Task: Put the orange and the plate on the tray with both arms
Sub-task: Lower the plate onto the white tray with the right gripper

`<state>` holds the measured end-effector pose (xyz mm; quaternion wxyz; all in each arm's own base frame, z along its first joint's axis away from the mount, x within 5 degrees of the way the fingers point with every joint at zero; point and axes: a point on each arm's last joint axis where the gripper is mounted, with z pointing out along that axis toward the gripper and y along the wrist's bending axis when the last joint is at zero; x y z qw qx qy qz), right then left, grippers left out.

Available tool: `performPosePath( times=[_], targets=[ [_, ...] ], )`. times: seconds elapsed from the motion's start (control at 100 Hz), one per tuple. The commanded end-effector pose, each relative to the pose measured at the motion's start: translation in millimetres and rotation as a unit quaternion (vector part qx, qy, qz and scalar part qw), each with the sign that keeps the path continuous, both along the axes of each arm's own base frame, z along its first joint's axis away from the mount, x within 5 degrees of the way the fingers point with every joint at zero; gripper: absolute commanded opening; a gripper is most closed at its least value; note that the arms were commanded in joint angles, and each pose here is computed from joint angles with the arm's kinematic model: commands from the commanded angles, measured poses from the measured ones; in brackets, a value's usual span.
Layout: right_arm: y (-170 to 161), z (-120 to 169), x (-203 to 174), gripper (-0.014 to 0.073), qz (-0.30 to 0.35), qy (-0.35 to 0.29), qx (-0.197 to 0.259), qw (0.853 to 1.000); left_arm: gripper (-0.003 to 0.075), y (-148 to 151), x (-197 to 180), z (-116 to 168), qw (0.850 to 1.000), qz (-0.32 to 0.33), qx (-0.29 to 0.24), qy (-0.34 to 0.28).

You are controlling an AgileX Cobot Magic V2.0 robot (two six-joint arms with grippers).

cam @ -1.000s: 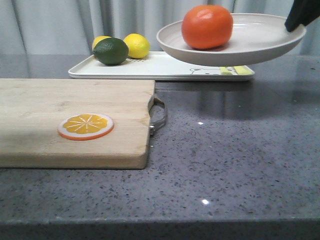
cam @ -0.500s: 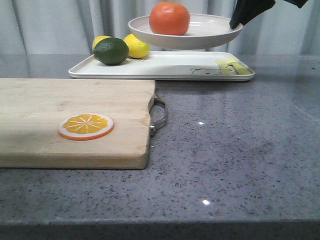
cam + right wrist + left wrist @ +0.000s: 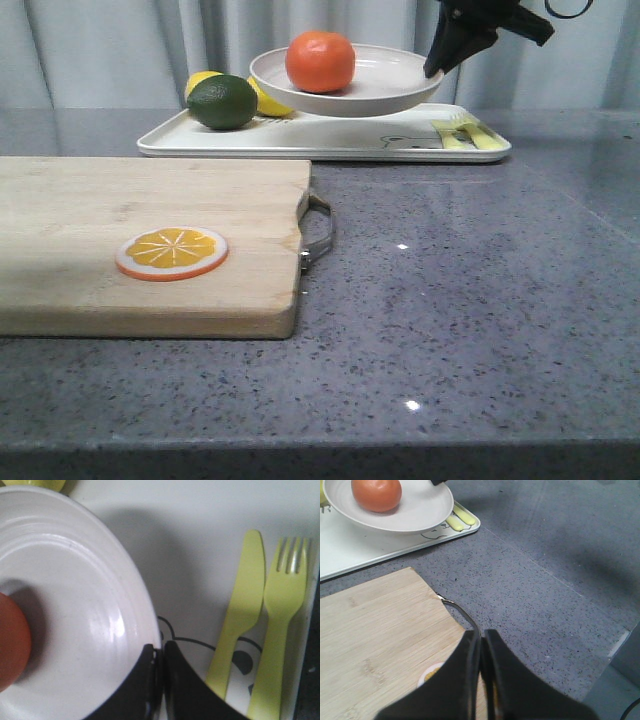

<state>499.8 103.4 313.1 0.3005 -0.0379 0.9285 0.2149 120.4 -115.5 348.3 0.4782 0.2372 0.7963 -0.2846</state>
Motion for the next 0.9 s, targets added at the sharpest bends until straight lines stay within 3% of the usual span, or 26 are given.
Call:
performPosePath(
  times=[0.0,0.89],
  targets=[
    [-1.3,46.3,-7.3,-0.0074,-0.015,-0.078,0.038,0.996,-0.002,1.2,1.6,16.1,0.999,0.012,-0.038,-0.036],
    [-0.4,7.7,20.2,-0.0074,-0.041,-0.091,0.044,0.994,-0.002,1.2,1.7,16.2,0.999,0.012,-0.039,-0.037]
  ],
)
